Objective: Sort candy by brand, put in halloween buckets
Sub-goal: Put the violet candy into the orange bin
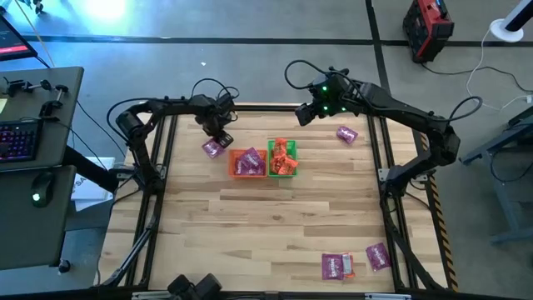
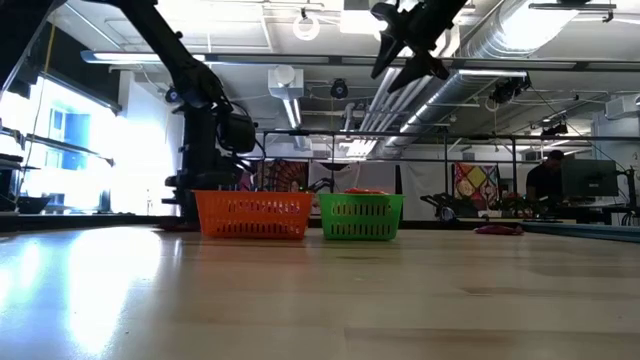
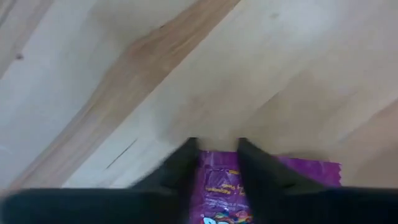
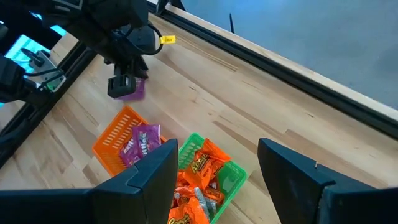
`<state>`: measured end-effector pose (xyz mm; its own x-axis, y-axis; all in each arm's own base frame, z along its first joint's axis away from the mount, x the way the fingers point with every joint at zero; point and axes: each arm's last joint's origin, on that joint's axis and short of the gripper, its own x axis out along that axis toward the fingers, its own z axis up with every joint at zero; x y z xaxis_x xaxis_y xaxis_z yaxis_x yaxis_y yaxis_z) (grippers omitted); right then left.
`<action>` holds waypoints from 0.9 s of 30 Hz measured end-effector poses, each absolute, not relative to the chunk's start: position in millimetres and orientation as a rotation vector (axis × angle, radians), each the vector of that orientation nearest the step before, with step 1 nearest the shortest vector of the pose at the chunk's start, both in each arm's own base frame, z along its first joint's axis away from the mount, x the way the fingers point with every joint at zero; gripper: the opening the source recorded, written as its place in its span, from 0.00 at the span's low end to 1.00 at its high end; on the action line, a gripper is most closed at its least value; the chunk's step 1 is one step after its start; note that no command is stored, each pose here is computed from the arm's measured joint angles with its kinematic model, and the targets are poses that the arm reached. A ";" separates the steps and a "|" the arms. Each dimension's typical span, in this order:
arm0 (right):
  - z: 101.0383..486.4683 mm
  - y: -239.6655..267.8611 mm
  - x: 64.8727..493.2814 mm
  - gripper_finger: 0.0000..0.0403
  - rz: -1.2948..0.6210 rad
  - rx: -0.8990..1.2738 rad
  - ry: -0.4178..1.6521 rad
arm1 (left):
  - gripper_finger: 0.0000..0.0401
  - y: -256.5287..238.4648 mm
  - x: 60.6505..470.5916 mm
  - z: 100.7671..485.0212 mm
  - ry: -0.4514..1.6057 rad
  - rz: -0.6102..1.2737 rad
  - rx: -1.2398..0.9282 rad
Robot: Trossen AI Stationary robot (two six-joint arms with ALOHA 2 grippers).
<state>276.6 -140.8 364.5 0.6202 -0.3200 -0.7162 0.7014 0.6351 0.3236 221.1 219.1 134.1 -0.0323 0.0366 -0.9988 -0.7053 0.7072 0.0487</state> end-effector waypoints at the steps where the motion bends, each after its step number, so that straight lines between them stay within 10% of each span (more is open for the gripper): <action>1: 364.5 -140.9 276.5 0.54 -0.638 0.633 0.665 | 0.15 219.3 220.1 134.0 1.506 0.651 -0.573; 8: 362.5 -140.0 274.6 0.54 -0.644 0.636 0.696 | 0.01 222.2 213.2 139.9 1.497 0.663 -0.574; 27: 362.8 -140.0 274.5 0.54 -0.641 0.626 0.695 | 0.03 212.7 190.3 215.1 1.316 0.735 -0.458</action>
